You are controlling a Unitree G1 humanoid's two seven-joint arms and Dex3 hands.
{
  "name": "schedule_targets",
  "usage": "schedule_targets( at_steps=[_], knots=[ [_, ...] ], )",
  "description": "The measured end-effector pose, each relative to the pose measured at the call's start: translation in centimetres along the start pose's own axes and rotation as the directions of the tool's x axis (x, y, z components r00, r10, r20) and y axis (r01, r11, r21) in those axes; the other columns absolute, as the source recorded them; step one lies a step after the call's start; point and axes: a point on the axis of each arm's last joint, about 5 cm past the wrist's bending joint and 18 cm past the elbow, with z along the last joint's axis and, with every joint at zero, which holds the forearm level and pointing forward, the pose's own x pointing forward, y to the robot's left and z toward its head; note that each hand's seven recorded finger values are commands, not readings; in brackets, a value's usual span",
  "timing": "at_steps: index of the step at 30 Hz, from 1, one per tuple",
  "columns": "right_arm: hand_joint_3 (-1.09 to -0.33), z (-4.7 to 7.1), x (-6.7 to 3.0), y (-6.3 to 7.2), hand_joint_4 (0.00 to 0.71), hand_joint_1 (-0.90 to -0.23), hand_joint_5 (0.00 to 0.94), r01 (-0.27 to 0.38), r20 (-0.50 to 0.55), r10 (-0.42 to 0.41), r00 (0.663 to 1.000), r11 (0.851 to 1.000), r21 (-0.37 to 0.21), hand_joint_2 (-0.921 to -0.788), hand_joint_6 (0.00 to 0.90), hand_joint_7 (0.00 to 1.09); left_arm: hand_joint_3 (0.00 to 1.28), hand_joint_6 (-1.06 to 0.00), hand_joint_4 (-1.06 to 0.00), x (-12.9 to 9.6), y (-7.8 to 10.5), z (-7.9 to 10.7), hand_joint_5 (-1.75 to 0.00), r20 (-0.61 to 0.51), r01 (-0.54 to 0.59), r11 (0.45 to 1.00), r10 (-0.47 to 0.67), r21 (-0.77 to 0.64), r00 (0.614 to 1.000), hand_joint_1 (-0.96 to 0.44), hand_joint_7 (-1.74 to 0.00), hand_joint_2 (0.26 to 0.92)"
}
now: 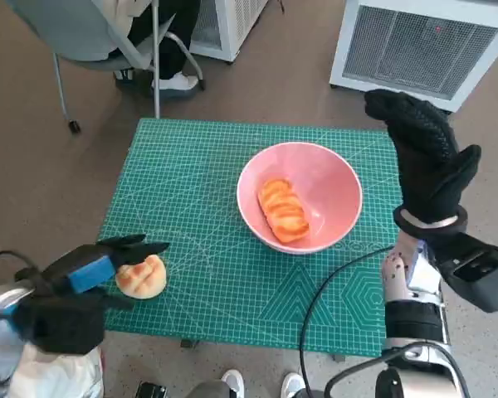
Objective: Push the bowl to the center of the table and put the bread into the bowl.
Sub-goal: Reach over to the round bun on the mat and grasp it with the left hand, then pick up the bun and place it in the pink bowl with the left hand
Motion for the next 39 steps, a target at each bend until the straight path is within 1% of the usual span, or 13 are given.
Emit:
schedule_targets(
  at_steps=[3,9,15,16,17,18,19,20,22,26,31,35,39],
  knots=[
    [-0.747,0.0,0.02,-0.1,0.351,-0.594,0.002,-0.003,0.001,0.003,1.000,1.000,-0.001,-0.921,0.337,0.13,0.00,-0.37,-0.26,0.7,-0.3,-0.4,-0.01,-0.002,-0.005,1.000,0.005,0.002,1.000,-0.15,0.00,0.787],
    [-0.746,0.1,0.00,-0.2,0.352,-0.596,0.002,-0.005,0.000,0.005,1.000,1.000,0.001,-0.921,0.339,0.13,0.01,-0.41,-0.35,1.9,-0.7,-1.2,-0.03,-0.036,-0.007,1.000,0.008,0.016,0.999,-0.12,-0.02,0.811],
    [-0.742,0.1,-0.02,-0.2,0.353,-0.599,0.002,-0.005,0.000,0.005,1.000,1.000,0.002,-0.921,0.341,0.12,0.02,-0.62,-0.61,2.6,-1.0,-1.3,-0.07,-0.062,-0.034,0.999,0.036,0.033,0.997,-0.04,-0.08,0.886],
    [-0.742,0.1,-0.03,-0.2,0.353,-0.598,0.002,-0.005,0.000,0.005,1.000,1.000,0.002,-0.921,0.341,0.12,0.04,-0.62,-0.62,2.6,-0.9,-1.4,-0.31,-0.063,-0.040,0.999,0.042,0.035,0.997,-0.03,-0.29,0.893],
    [-0.742,0.1,-0.03,-0.2,0.353,-0.598,0.002,-0.006,0.000,0.006,1.000,1.000,0.002,-0.921,0.341,0.12,0.08,-0.60,-0.59,2.6,-0.9,-1.4,-0.69,-0.064,-0.051,0.998,0.054,0.037,0.997,-0.02,-0.60,0.903],
    [-0.742,0.1,-0.03,-0.2,0.353,-0.597,0.002,-0.006,0.000,0.006,1.000,1.000,0.002,-0.921,0.341,0.12,0.10,-0.60,-0.58,2.7,-0.9,-1.4,-0.95,-0.062,-0.062,0.997,0.065,0.039,0.996,-0.01,-0.78,0.909],
    [-0.742,0.1,-0.03,-0.3,0.353,-0.597,0.002,-0.005,0.000,0.005,1.000,1.000,0.001,-0.921,0.341,0.12,0.11,-0.60,-0.58,2.7,-0.8,-1.4,-1.04,-0.059,-0.077,0.996,0.080,0.041,0.995,-0.01,-0.84,0.911],
    [-0.742,0.1,-0.03,-0.3,0.353,-0.597,0.001,-0.005,0.000,0.005,1.000,1.000,0.001,-0.921,0.342,0.12,0.10,-0.64,-0.58,2.7,-0.8,-1.4,-1.17,-0.056,-0.091,0.995,0.093,0.044,0.994,-0.01,-0.88,0.915],
    [-0.742,0.1,-0.03,-0.3,0.353,-0.596,0.001,-0.005,0.000,0.005,1.000,1.000,0.001,-0.921,0.342,0.12,0.10,-0.70,-0.56,2.7,-0.6,-1.4,-1.34,-0.048,-0.112,0.993,0.114,0.047,0.992,0.00,-0.90,0.916],
    [-0.742,0.1,-0.03,-0.3,0.353,-0.596,0.001,-0.005,0.000,0.005,1.000,1.000,0.000,-0.921,0.343,0.12,0.09,-0.73,-0.56,2.6,-0.4,-1.3,-1.40,-0.008,-0.130,0.990,0.131,0.049,0.991,0.00,-0.92,0.919],
    [-0.741,0.1,-0.03,-0.3,0.353,-0.596,0.001,-0.008,-0.001,0.008,1.000,1.000,-0.004,-0.921,0.344,0.12,0.08,-0.71,-0.59,2.5,0.3,-0.9,-1.32,0.054,-0.169,0.985,0.167,0.039,0.984,0.00,-1.02,0.919],
    [-0.742,0.1,-0.05,-0.3,0.353,-0.597,0.001,-0.006,0.002,0.006,1.000,1.000,-0.007,-0.921,0.344,0.11,0.07,-0.70,-0.61,2.3,1.9,-0.1,-1.25,0.115,-0.238,0.971,0.232,0.037,0.966,0.00,-1.10,0.920],
    [-0.742,0.1,-0.09,-0.3,0.353,-0.598,0.001,-0.005,0.001,0.005,1.000,1.000,-0.008,-0.921,0.345,0.11,0.06,-0.71,-0.63,2.1,4.0,1.3,-1.20,0.192,-0.325,0.944,0.311,0.049,0.931,0.00,-1.11,0.920]
  ],
)
